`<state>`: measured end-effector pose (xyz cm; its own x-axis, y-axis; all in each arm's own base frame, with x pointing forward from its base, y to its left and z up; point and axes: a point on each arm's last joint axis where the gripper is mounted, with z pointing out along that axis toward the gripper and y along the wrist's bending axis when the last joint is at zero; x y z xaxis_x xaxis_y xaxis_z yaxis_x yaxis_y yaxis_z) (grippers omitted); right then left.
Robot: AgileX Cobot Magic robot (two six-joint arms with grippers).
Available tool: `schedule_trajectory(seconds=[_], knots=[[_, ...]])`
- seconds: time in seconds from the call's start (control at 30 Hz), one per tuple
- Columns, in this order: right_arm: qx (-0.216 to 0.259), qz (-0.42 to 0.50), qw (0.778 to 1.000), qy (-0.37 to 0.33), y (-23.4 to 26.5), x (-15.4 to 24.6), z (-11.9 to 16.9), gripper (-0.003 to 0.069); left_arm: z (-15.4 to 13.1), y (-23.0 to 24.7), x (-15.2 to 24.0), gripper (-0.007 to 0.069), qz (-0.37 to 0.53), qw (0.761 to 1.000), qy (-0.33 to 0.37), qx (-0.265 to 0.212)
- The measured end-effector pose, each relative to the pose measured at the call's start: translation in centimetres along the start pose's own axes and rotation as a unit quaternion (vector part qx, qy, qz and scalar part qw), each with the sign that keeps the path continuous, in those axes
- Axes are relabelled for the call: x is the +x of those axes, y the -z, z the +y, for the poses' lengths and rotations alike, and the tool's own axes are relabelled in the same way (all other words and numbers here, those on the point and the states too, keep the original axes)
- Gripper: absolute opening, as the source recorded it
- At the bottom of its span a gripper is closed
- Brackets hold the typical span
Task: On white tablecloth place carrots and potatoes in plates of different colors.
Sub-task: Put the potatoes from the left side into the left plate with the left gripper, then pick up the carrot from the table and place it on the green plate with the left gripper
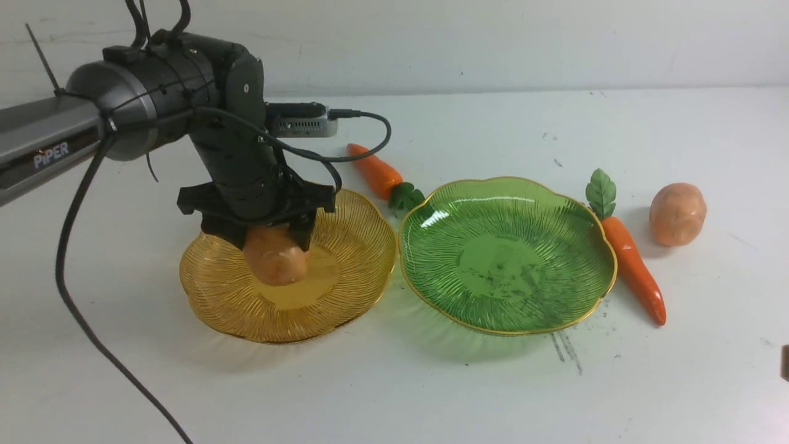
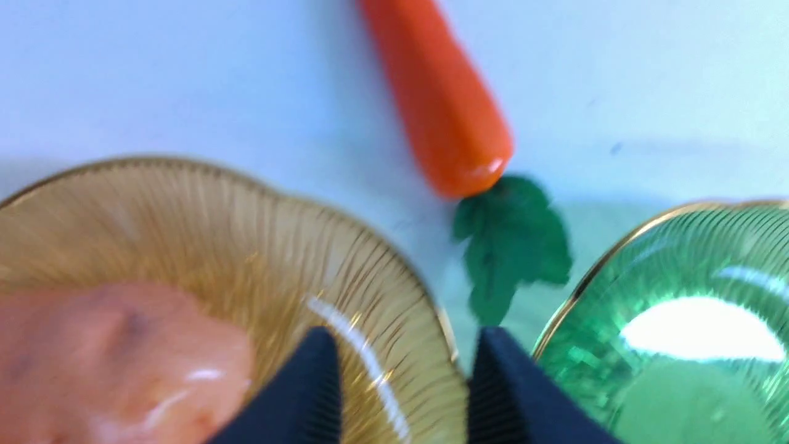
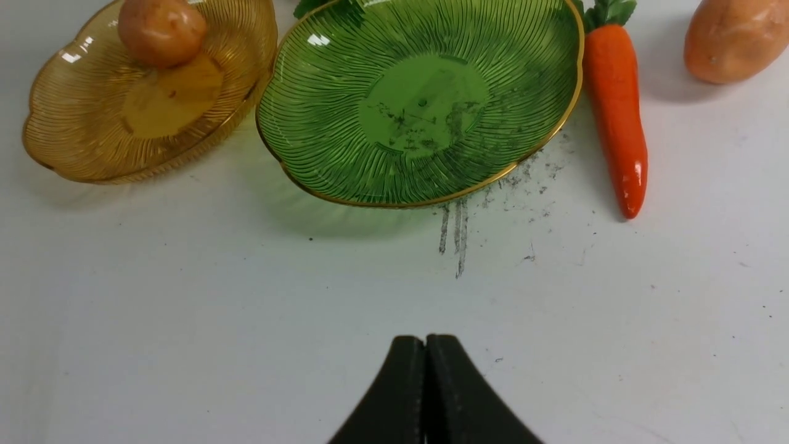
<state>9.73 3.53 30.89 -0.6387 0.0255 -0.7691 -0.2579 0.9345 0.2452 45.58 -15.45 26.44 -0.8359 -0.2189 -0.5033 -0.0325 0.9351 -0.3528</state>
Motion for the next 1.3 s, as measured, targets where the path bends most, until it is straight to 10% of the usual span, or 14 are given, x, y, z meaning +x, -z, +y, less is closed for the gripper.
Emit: schedule_trajectory(seconds=[0.07, 0.2, 0.7, 1.3], knots=[[0.000, 0.001, 1.000, 0.000, 0.0, 0.0, 0.0, -0.0015, -0.3, -0.8, -0.7, 0.0070, -0.031, 0.999, 0.005, 0.017], [-0.002, 0.008, 1.000, 0.000, 0.0, 0.1, 0.0, -0.0015, -1.0, -3.2, -2.3, 0.0018, -0.076, 0.996, 0.020, 0.050], [-0.004, 0.020, 1.000, 0.014, 0.0, 0.4, 0.1, -0.0015, 0.3, -11.6, -1.3, 0.0585, -0.041, 0.998, 0.032, 0.041], [0.020, 0.035, 0.998, 0.039, 0.0, 0.6, -0.4, -0.0015, 0.9, -13.5, -0.9, 0.0551, -0.059, 0.998, -0.009, 0.034]])
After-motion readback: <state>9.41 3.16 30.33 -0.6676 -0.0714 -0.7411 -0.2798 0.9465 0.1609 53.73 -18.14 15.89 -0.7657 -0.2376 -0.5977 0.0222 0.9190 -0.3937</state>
